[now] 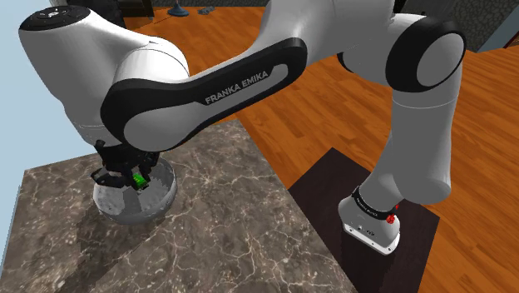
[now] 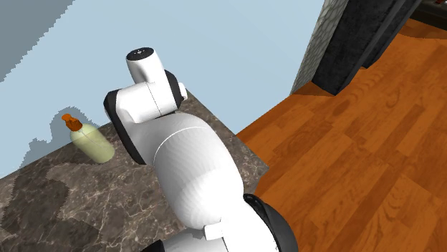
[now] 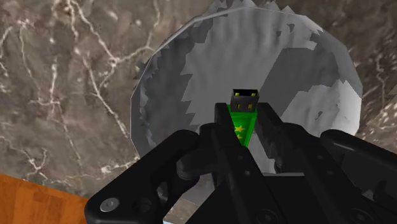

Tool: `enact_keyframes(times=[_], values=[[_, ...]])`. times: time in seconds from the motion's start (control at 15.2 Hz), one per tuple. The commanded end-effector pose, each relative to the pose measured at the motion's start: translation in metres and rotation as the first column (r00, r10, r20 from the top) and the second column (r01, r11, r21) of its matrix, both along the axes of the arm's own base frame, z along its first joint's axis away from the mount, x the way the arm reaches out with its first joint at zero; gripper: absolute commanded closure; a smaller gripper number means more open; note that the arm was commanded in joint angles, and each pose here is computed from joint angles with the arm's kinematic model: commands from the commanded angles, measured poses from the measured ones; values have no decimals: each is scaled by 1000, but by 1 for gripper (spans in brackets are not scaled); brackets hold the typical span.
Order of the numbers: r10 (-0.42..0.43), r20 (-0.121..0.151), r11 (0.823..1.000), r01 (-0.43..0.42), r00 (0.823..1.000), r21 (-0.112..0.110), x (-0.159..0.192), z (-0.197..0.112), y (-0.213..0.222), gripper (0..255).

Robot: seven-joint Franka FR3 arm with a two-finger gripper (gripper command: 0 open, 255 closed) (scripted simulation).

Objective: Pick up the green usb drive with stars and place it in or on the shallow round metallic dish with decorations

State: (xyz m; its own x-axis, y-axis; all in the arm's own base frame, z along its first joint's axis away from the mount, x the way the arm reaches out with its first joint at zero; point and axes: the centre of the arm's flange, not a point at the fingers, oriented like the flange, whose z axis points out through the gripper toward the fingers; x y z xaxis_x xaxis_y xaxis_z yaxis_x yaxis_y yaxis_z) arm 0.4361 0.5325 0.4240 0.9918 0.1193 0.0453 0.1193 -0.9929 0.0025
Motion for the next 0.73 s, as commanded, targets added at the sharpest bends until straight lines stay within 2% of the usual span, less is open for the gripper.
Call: enact_keyframes(times=[0.0, 0.4, 0.46, 0.66], values=[[0, 0, 1000, 0, 1000, 0, 0, -5, 1, 255], [0, 0, 1000, 0, 1000, 0, 0, -5, 1, 255], [0, 0, 1000, 0, 1000, 0, 0, -5, 1, 0], [0, 0, 1000, 0, 1000, 0, 0, -5, 1, 0]])
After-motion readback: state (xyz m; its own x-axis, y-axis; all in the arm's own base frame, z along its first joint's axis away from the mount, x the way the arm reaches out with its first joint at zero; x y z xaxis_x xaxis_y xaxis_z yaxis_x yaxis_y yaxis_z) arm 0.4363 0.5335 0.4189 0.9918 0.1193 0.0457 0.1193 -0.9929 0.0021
